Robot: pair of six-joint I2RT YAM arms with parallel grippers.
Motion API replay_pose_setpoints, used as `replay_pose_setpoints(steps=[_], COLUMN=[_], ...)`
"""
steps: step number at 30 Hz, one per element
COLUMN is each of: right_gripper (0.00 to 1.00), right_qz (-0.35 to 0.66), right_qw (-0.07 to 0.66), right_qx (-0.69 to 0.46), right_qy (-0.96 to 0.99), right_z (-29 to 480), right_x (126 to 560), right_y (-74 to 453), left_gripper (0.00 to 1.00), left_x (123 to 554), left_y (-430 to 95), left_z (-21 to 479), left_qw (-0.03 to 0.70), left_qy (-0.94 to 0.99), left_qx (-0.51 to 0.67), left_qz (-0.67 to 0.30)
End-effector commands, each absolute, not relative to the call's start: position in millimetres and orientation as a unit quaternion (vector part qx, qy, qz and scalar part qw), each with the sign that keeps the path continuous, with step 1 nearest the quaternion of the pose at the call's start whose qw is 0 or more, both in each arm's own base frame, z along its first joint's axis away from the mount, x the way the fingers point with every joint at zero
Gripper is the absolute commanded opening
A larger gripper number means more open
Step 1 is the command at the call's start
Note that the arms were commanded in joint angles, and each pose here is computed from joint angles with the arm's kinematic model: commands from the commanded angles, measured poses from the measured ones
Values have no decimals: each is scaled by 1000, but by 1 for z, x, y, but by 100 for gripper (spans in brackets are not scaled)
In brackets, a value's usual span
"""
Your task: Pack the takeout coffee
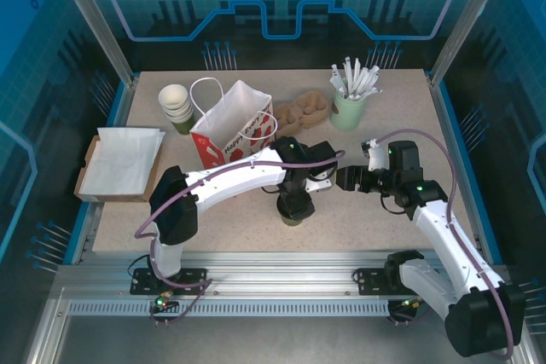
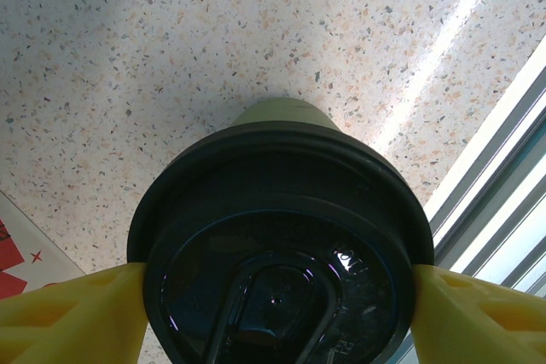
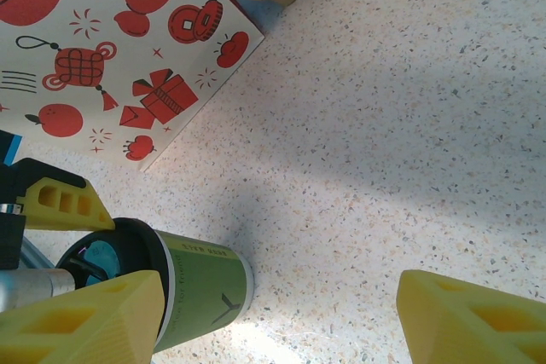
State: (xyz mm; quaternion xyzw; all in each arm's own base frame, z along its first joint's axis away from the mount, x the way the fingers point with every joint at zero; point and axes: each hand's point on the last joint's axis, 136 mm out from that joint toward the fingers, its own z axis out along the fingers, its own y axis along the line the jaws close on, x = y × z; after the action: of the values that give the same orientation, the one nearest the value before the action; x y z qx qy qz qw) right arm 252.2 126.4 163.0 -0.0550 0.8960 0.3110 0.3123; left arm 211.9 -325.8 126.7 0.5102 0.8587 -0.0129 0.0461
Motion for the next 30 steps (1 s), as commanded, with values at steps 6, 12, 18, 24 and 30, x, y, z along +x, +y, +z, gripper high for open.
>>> replay_pose_setpoints(steps=[6,12,18,24,30], right_gripper=[73,73,73,73,73], right_qz=[317,318,318,318,315], right_qw=[305,303,305,306,327], right_qx=[-57,-58,-58,-59,-65], right_qy=[896,896,896,895,889], right_z=[157,157,157,159,176], right_x=[249,248,249,249,252], right_y=[126,127,126,127,127], left_gripper=[78,78,70,58,54], left_x=[210,210,211,209,205], left_y=[-313,-313,-313,-311,-302], left_z=[113,111,114,129,174], left_qw=[19,18,21,35,78], left_qy=[857,857,859,859,855], left_qx=[515,515,512,512,512], left_qz=[7,7,5,-3,-26])
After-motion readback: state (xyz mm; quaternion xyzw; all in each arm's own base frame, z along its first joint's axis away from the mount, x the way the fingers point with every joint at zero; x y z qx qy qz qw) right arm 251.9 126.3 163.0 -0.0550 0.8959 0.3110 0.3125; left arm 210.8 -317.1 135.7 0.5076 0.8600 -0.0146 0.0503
